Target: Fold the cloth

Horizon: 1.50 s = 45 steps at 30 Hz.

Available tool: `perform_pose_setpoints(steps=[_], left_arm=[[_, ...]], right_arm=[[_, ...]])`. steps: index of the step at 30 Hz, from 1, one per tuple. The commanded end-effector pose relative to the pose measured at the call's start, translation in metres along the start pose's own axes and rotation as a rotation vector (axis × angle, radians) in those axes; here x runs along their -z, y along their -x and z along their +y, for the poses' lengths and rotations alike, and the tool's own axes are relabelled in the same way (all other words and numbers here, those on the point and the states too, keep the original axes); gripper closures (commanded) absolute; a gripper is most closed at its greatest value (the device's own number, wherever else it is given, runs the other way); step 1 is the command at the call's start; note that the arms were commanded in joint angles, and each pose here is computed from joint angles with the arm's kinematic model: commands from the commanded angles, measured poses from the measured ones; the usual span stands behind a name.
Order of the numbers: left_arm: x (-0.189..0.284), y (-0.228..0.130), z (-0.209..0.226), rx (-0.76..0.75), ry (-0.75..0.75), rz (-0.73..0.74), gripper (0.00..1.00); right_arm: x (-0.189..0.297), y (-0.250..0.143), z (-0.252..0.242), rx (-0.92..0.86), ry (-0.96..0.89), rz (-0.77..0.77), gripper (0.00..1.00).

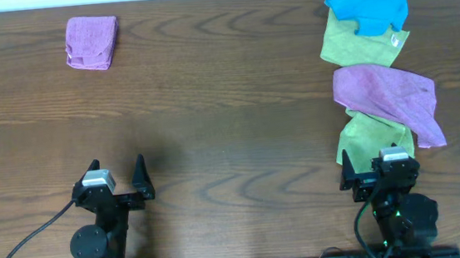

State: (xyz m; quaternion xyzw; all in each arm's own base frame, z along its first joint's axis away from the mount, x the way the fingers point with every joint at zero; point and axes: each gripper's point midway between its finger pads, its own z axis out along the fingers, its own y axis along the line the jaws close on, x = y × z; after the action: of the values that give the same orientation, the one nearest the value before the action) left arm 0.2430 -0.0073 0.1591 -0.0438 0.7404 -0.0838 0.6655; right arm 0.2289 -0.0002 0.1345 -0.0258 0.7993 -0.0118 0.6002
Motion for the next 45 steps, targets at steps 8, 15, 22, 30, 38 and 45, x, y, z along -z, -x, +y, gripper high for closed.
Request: perform_pose_setpoints(steps=[8, 15, 22, 30, 38, 45], left_arm=[[-0.003, -0.019, 0.003, 0.009, 0.007, 0.043, 0.05], [-0.003, -0.019, 0.003, 0.009, 0.007, 0.043, 0.05], [-0.003, -0.019, 0.003, 0.008, 0.007, 0.043, 0.05], [-0.003, -0.019, 0.003, 0.008, 0.007, 0.043, 0.05], [-0.003, -0.019, 0.003, 0.009, 0.007, 0.043, 0.05], [-0.003, -0.019, 0.003, 0.009, 0.007, 0.043, 0.05]], right_arm=[[-0.001, -0.002, 0.003, 0.005, 0.014, 0.004, 0.01], [-0.001, -0.002, 0.003, 0.005, 0.014, 0.004, 0.01], [-0.001, -0.002, 0.003, 0.005, 0.014, 0.004, 0.01], [-0.001, -0.002, 0.003, 0.006, 0.014, 0.003, 0.01], [0.001, 0.02, -0.012, 0.025, -0.073, -0.086, 0.01], [0.002, 0.034, -0.011, 0.022, -0.065, -0.142, 0.01]])
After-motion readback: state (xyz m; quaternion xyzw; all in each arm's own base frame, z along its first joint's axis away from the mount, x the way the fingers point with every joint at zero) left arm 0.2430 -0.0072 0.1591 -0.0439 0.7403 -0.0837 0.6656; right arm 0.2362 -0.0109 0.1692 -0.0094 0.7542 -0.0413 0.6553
